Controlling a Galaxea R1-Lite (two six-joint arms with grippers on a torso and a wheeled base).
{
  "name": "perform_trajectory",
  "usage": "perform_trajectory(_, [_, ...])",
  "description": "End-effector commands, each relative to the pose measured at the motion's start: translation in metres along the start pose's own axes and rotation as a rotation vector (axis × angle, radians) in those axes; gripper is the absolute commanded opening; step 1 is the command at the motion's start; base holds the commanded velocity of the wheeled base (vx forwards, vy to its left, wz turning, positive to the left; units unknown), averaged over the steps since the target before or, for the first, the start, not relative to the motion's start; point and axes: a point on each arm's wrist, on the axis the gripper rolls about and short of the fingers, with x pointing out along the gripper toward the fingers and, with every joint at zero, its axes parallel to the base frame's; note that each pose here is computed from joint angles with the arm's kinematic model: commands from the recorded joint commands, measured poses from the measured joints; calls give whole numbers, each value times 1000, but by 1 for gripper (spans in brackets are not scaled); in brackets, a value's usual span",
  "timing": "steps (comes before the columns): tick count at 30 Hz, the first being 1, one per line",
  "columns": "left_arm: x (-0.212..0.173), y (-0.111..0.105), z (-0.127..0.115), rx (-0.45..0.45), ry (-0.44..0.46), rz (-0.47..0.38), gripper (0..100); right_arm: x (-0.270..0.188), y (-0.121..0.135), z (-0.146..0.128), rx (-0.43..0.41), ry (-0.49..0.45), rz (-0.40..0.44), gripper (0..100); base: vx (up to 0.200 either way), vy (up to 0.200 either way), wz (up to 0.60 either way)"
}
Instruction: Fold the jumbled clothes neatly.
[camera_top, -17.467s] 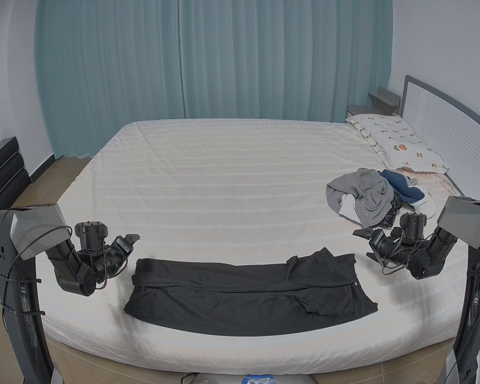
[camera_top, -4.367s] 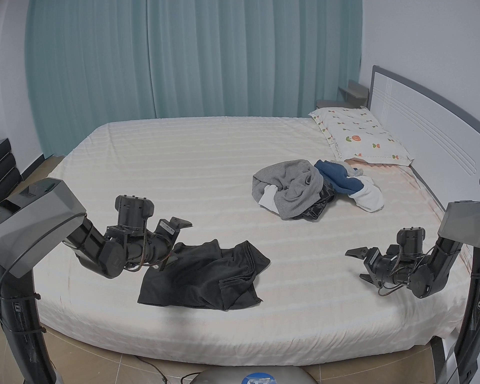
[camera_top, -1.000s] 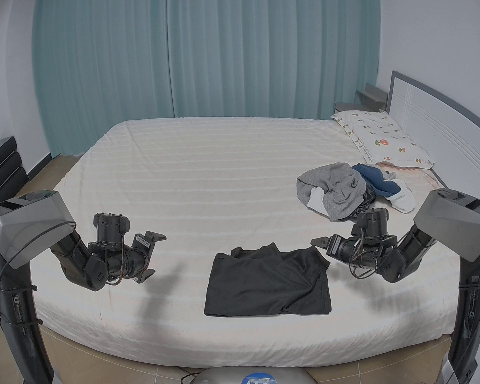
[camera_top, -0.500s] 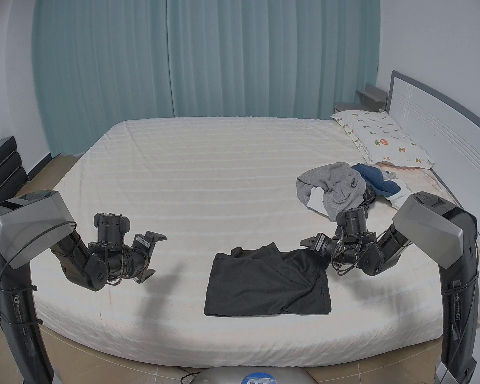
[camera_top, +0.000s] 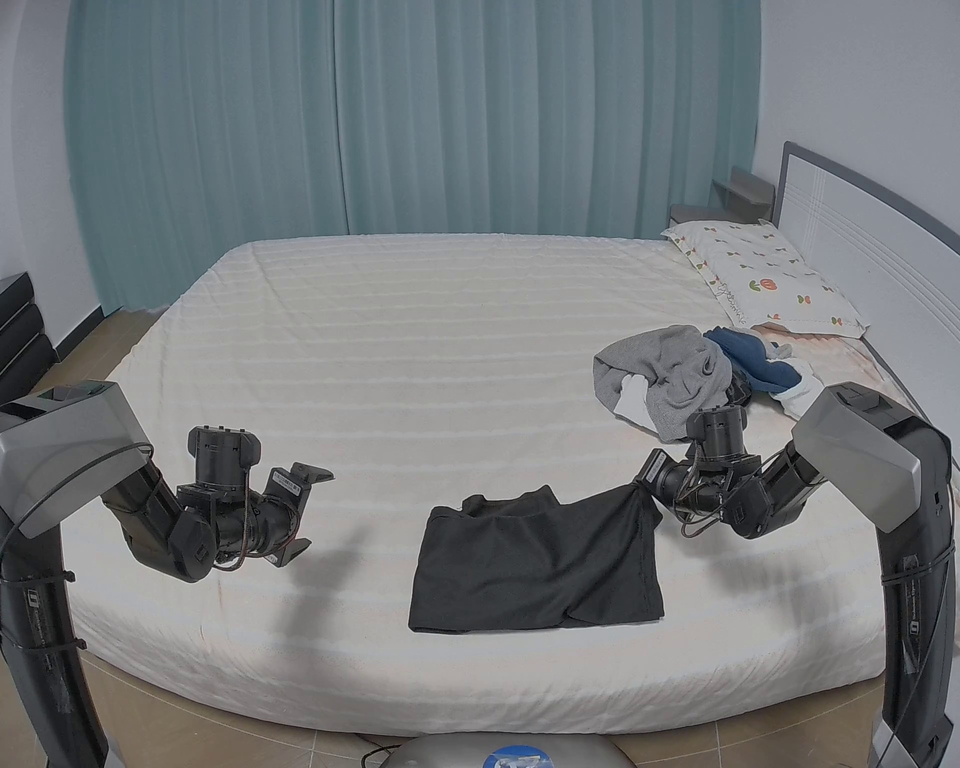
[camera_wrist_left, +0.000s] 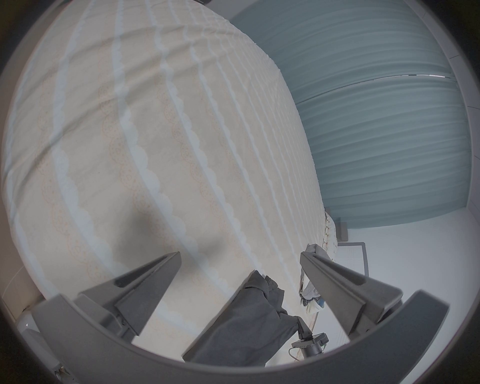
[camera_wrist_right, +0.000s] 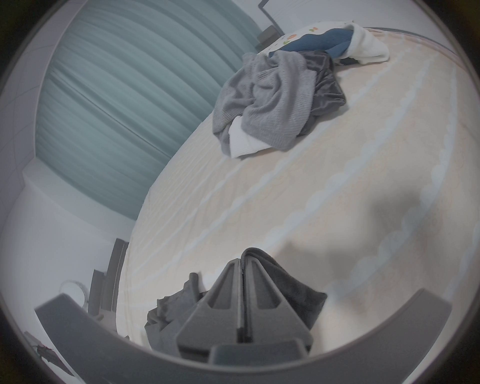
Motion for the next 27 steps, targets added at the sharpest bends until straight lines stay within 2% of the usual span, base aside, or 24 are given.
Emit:
perform_trajectory(1, [1,0,0,-1,1,1,100,5,-12,4,20,-9,-20,0,0,0,0])
perform_trajectory(10, [1,0,0,-1,1,1,100,11,-20,1,27,-1,-33,0,0,0,0])
perform_trajectory(11, [1,0,0,-1,1,1,100,11,-20,1,27,-2,-32,100,0,0,0])
perform_trajectory(16, [0,1,0,-1,1,2,100,-10,-15,7,51,2,-14,100,0,0,0])
perform_trajectory(20, [0,1,0,-1,1,2,100,-45,-15,6,46,82,70,100,0,0,0])
perform_trajectory(23, [0,1,0,-1,1,2,100,-60,-21,1,30,112,88,100,0,0,0])
perform_trajectory(24, [0,1,0,-1,1,2,100,-73,-28,-9,-7,149,96,100,0,0,0])
perform_trajectory(27, [0,1,0,-1,1,2,100,-86,-42,-28,-52,209,73,100,0,0,0])
